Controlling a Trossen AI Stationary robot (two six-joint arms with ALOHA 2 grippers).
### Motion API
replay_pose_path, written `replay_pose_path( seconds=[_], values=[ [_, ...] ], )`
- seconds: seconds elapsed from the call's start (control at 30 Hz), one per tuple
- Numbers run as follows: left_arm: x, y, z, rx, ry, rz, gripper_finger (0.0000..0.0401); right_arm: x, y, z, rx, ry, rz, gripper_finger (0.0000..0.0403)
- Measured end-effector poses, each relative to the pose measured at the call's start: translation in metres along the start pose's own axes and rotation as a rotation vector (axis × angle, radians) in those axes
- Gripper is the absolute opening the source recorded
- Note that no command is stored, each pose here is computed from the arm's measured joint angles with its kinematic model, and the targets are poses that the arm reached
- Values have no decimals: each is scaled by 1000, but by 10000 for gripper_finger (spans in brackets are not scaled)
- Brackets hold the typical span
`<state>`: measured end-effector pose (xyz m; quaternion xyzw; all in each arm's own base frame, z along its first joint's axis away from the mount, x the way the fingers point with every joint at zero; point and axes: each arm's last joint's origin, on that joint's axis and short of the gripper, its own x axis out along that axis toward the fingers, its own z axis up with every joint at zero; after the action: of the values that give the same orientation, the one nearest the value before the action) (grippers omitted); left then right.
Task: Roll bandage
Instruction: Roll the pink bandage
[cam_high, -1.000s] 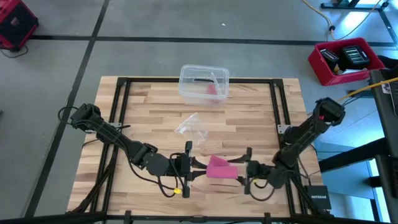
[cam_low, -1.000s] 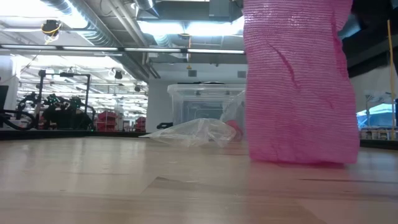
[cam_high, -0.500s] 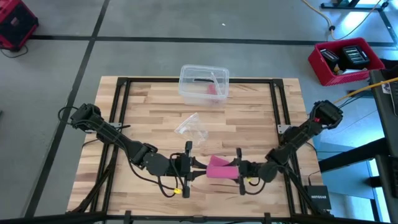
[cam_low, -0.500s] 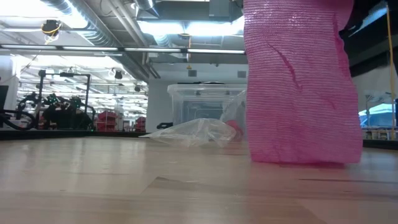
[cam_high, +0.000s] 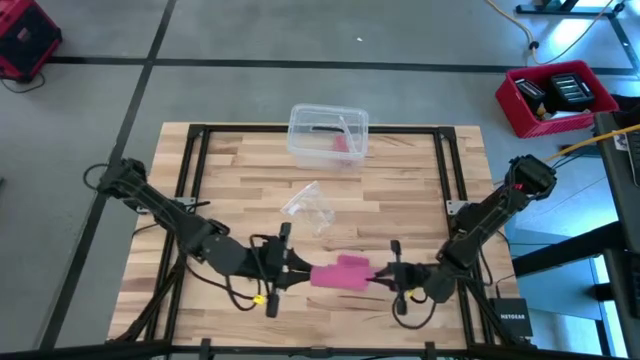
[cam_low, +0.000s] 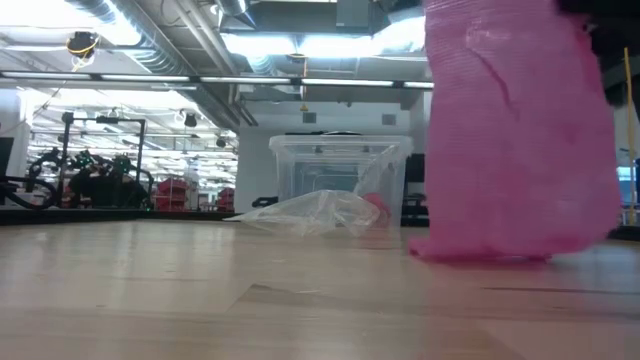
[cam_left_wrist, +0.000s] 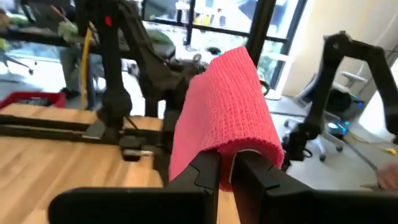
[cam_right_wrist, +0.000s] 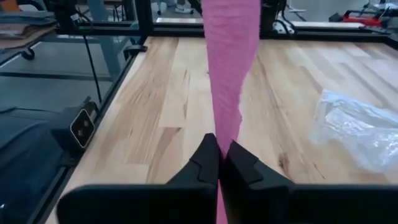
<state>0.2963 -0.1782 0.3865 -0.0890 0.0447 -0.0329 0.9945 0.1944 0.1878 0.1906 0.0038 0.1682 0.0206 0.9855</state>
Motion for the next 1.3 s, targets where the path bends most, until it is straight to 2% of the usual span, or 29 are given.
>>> replay_pose_path(
  seconds=[0.2, 0.43, 0.6, 0.8, 0.97, 1.1, 1.23, 1.3],
  values=[
    [-2, -1, 11, 102, -113, 93, 21, 2, -1, 1, 19, -9, 2, 4],
    [22, 7, -7, 149, -71, 145, 21, 4, 0, 9, 77, -67, 33, 12],
    [32, 10, -16, 172, -40, 162, 21, 4, 1, 12, 94, -94, 32, 59],
    [31, 9, -17, 181, -35, 162, 21, 3, -3, 15, 66, -93, 20, 167],
    [30, 7, -16, 186, -43, 154, 21, -17, -12, 26, 23, -47, 75, 233],
    [30, 7, -15, 189, -44, 150, 21, -22, -19, 22, 98, 26, 39, 248],
    [30, 7, -15, 188, -47, 151, 21, -10, -16, 8, 52, 35, -62, 240],
    [30, 7, -15, 186, -51, 151, 21, 0, -9, 4, 17, -3, -65, 234]
  ],
)
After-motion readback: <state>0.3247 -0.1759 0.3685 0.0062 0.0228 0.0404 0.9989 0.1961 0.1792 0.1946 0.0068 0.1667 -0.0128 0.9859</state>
